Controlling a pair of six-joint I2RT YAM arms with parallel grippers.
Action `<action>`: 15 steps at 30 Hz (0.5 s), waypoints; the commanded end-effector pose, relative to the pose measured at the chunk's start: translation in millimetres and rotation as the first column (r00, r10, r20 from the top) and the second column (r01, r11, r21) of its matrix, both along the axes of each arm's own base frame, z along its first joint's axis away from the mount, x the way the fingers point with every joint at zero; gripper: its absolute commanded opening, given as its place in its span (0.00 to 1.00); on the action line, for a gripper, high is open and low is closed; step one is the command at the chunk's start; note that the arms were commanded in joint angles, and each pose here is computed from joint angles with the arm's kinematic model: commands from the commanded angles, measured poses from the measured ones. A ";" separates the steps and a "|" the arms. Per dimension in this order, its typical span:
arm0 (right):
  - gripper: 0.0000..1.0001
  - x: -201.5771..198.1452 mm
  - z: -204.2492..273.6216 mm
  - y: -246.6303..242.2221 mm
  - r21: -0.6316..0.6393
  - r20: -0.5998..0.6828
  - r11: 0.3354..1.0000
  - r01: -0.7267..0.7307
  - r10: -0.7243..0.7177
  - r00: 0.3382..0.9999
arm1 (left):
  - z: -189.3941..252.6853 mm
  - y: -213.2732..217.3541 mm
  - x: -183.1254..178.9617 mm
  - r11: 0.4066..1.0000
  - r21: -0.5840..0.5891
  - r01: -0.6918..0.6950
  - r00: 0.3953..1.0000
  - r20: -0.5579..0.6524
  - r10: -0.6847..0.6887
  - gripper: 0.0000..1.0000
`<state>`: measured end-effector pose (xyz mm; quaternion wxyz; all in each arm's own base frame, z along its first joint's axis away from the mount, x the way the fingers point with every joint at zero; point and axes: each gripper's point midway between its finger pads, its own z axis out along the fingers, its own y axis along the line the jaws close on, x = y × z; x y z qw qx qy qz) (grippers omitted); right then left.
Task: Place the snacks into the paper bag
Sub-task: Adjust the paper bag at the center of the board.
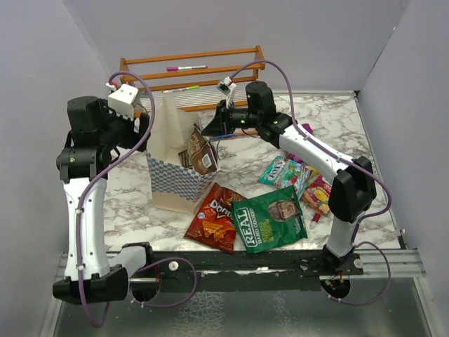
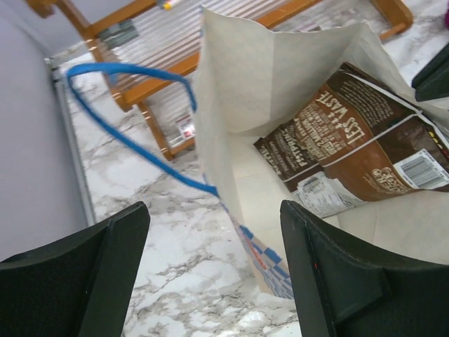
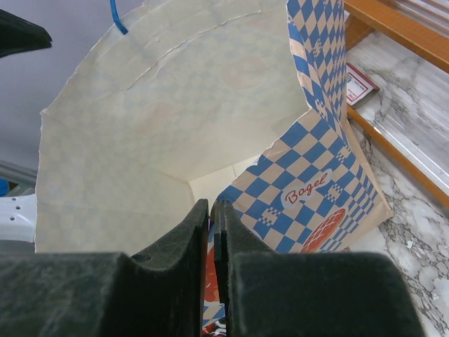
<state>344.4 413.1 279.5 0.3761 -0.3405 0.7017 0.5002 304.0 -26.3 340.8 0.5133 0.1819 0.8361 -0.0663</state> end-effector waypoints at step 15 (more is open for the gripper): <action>0.09 -13.4 25.8 8.9 0.047 0.021 0.997 -0.054 0.053 0.998 | 41.7 -59.8 -45.2 0.936 -0.171 0.308 0.951 0.058 -0.302 0.65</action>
